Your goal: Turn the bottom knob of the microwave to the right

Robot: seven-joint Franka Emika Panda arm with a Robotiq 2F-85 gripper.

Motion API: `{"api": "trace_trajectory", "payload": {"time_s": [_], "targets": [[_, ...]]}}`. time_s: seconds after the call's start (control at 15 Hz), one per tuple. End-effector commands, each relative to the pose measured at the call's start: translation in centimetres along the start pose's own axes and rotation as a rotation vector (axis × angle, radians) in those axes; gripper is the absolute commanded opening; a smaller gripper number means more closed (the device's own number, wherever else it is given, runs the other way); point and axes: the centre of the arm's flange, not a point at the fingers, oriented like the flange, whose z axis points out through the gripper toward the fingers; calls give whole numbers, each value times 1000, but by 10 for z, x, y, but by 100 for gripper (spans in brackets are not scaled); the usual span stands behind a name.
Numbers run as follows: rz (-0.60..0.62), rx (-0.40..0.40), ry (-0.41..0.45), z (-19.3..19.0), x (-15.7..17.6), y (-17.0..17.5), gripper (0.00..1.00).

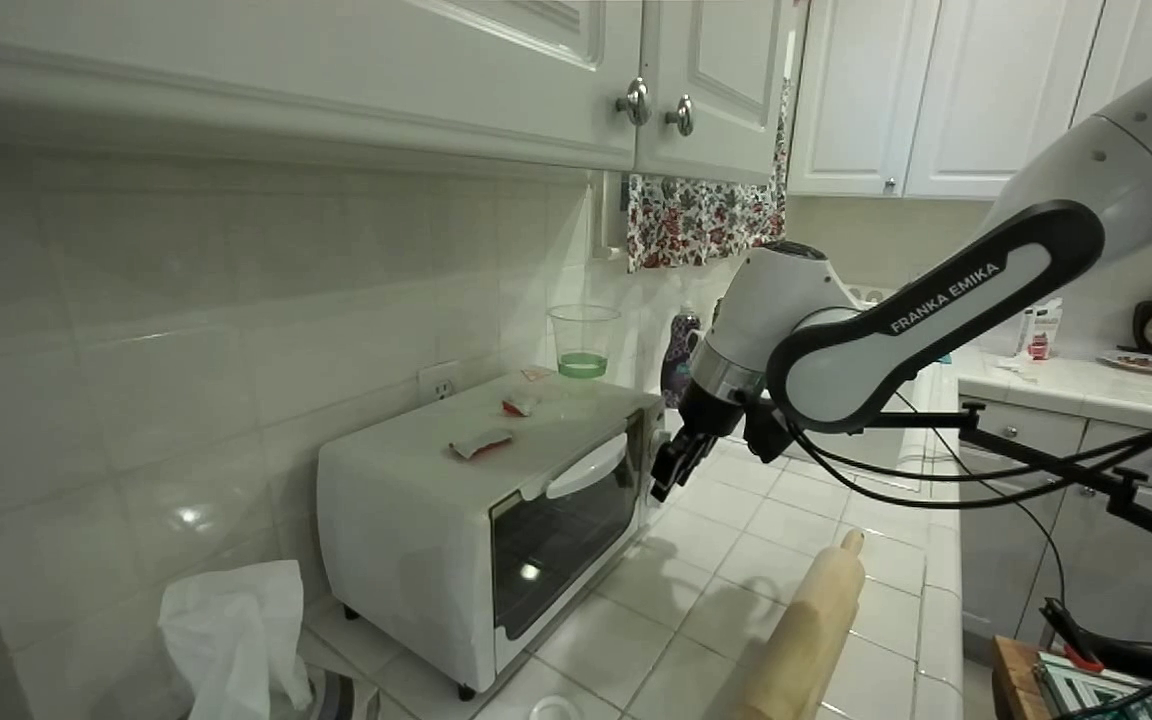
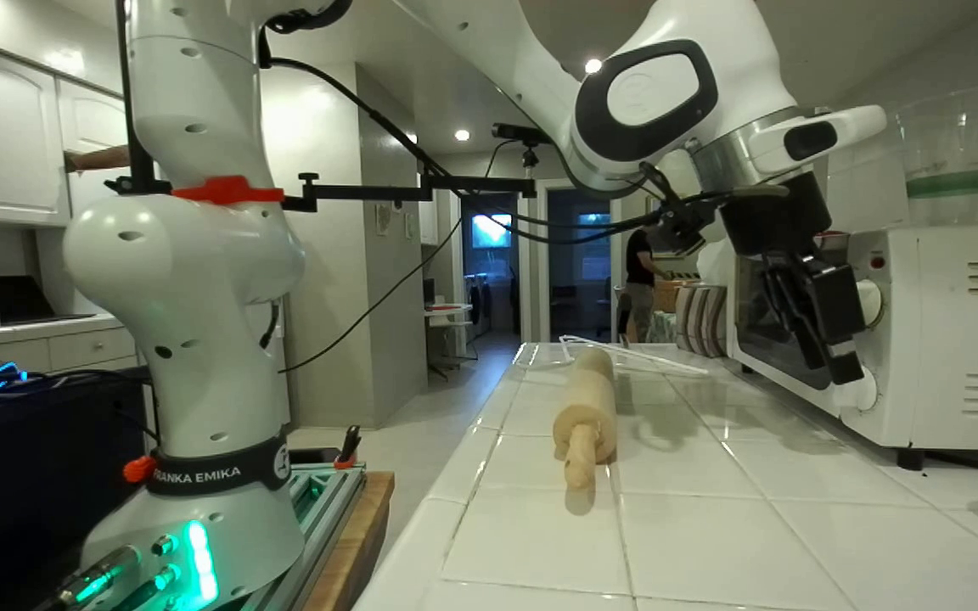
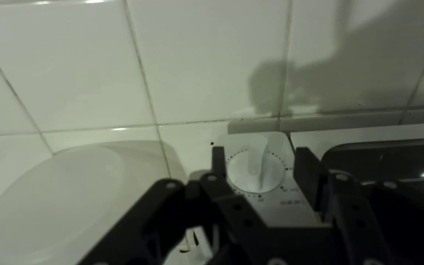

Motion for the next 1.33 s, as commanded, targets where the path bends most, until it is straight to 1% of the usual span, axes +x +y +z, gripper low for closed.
{"api": "trace_trajectory", "payload": {"time_s": [0.0,0.07,0.2,0.27,0.47,0.6,0.67,0.8,0.93,1.0,1.2,1.27], "targets": [[-12,-13,7,8,12,4,50],[-11,-13,15,9,13,4,49],[-10,-8,33,11,15,4,52],[-9,-7,39,13,16,4,51],[-13,1,35,16,17,3,33],[-16,2,24,16,17,1,37],[-19,0,22,16,17,0,33],[-18,0,19,17,17,0,33],[-15,1,12,16,17,0,30],[-11,6,9,16,16,0,22],[-3,10,-3,16,14,1,10],[2,10,-16,16,13,3,2]]}}
